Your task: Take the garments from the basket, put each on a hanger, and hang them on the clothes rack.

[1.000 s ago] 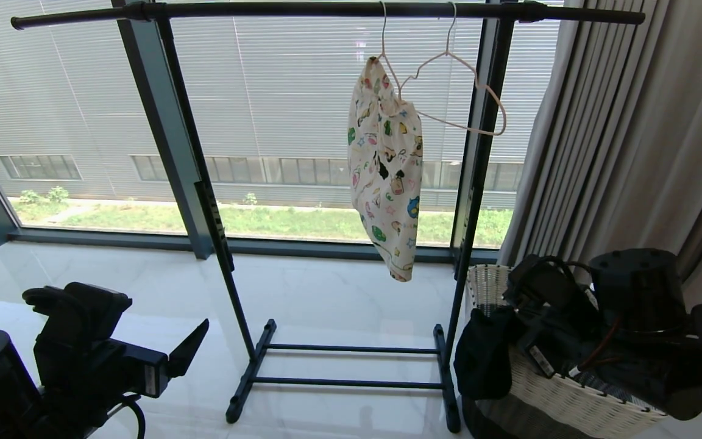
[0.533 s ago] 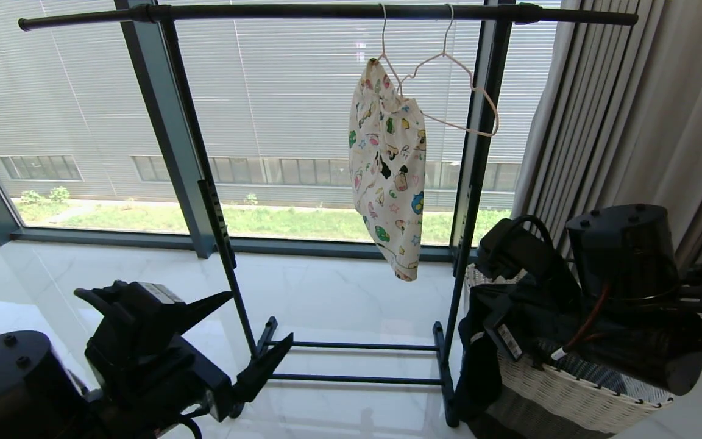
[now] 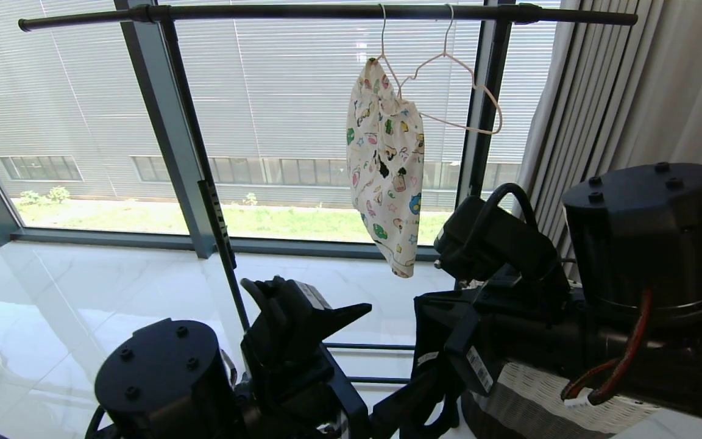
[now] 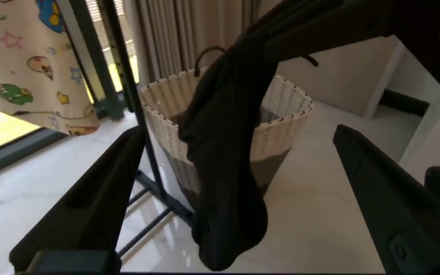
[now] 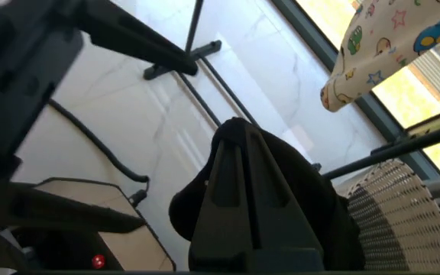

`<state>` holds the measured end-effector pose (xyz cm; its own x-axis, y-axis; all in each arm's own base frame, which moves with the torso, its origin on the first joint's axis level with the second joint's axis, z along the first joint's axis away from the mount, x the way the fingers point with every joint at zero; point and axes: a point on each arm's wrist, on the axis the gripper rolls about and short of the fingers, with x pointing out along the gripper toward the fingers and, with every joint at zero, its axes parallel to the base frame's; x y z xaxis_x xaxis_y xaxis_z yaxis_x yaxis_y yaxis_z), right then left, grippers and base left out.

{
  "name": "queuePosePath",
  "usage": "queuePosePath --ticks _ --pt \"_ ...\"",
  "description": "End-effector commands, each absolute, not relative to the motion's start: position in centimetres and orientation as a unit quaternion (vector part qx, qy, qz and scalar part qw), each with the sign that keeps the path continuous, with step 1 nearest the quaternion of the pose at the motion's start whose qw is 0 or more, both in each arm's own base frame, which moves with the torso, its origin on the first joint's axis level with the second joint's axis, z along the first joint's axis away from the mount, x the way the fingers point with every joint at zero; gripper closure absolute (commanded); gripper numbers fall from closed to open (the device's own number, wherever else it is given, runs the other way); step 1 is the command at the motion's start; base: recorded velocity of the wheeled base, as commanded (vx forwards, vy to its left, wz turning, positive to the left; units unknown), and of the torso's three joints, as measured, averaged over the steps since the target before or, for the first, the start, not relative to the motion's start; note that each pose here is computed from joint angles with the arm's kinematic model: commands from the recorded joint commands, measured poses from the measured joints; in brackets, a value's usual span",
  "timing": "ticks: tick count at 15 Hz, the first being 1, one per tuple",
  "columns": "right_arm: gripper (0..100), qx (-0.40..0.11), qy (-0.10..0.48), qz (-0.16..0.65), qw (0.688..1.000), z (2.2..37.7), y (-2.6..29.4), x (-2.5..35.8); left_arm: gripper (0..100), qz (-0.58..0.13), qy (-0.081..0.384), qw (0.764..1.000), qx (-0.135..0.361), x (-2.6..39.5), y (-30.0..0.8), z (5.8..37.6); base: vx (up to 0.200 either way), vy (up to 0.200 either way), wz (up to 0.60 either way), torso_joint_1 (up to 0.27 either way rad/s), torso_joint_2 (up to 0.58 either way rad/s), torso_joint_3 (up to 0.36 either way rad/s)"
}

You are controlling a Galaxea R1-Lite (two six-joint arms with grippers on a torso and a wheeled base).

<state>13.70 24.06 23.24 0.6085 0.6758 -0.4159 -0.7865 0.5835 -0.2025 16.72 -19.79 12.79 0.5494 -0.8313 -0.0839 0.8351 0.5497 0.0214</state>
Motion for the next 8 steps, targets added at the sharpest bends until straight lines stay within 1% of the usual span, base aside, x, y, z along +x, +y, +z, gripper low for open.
queuePosePath --ticks 1,5,8 --pt "100 -0.185 0.138 0.439 0.868 23.7 24.6 12.4 0 -0.481 0.077 0.872 0.048 17.5 -21.1 10.1 0.000 0.000 0.00 0.000 0.00 0.000" --pt "100 -0.181 0.128 0.453 0.864 24.3 25.1 11.7 0 -0.434 0.143 0.887 0.067 20.3 -20.0 6.4 0.000 0.000 0.00 0.000 0.00 0.000" --pt "100 -0.179 0.125 0.456 0.863 24.4 25.2 11.5 0 -0.425 0.179 0.884 0.078 20.9 -20.0 4.2 0.000 0.000 0.00 0.000 0.00 0.000"
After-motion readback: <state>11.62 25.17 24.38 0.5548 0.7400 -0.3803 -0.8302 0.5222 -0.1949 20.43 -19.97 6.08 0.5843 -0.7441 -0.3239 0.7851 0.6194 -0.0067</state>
